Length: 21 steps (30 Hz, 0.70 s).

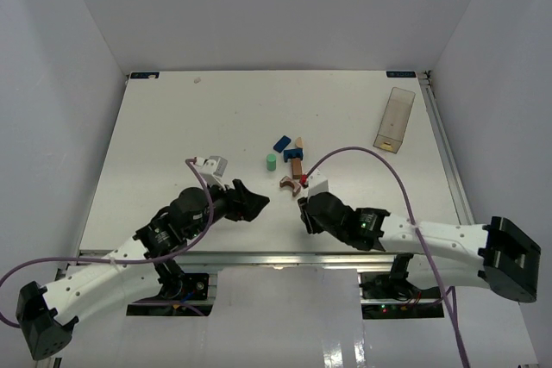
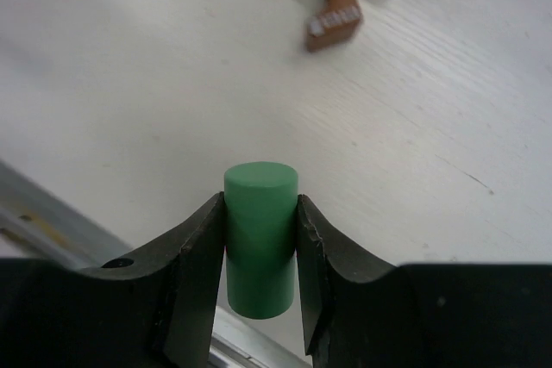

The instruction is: Build the wood block tower

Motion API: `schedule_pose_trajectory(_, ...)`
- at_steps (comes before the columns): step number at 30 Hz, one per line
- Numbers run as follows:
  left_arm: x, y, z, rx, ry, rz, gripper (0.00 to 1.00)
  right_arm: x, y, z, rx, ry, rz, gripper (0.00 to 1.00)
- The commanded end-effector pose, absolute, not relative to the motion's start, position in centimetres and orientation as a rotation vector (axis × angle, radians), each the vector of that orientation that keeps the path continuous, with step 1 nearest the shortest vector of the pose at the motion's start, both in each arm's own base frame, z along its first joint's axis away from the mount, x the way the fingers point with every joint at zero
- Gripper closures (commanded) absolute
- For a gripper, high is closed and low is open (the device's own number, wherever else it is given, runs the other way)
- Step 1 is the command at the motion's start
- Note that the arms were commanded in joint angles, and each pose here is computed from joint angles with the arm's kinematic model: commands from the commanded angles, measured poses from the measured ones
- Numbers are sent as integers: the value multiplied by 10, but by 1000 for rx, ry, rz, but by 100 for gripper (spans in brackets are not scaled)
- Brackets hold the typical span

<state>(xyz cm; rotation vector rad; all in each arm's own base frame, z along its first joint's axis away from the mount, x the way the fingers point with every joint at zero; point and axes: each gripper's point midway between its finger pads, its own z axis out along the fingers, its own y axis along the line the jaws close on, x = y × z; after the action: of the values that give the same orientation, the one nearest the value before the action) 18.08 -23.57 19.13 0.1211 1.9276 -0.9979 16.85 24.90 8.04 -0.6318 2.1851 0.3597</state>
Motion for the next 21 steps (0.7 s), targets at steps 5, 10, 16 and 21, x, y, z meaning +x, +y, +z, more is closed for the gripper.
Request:
schedule_pose_trajectory(5, 156, -276, 229, 352, 1963, -1198, 20, 135, 305, 153, -766, 1791, 662, 92)
schedule_pose_trajectory(10, 154, -285, 213, 391, 2017, -1215, 30, 119, 315, 168, -789, 1701, 650, 92)
schedule_pose_trajectory(16, 146, -284, 199, 406, 2045, -1238, 36, 111, 320, 177, -789, 1655, 615, 92)
schedule_pose_trajectory(21, 134, -286, 196, 444, 2042, -1299, 36, 111, 322, 181, -781, 1639, 602, 92)
